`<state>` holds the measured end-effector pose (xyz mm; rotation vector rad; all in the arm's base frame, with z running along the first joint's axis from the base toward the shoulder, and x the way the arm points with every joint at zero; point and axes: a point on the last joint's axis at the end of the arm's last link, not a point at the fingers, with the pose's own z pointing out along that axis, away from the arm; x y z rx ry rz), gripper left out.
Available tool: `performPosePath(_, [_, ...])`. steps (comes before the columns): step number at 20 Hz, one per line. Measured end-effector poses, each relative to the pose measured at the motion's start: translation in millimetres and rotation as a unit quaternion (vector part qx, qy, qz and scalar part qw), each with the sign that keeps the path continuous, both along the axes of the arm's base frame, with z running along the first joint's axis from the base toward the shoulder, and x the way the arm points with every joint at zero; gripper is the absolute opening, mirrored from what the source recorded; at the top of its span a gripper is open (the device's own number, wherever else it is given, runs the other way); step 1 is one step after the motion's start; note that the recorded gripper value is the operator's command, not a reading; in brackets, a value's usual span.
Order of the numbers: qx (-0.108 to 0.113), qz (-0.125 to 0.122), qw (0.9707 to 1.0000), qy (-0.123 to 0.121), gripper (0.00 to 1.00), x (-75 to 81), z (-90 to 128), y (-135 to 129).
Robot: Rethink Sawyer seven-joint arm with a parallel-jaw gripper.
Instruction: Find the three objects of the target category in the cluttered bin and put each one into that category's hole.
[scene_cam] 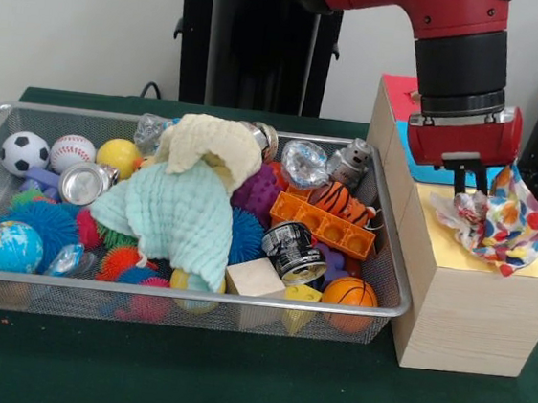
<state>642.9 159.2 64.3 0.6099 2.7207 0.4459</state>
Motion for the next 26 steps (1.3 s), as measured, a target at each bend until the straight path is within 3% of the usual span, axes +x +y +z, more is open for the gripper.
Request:
performPosePath(6, [0.010, -0.005, 0.9999, 0.007, 0.00, 0.5, 17, -16])
performPosePath(16, [0.008, -0.027, 0.9995, 0.015, 0.00, -5.7, 25, -51])
performPosePath(26, [0.013, -0.019, 0.9992, 0.033, 0.00, -21.4, 10, -38])
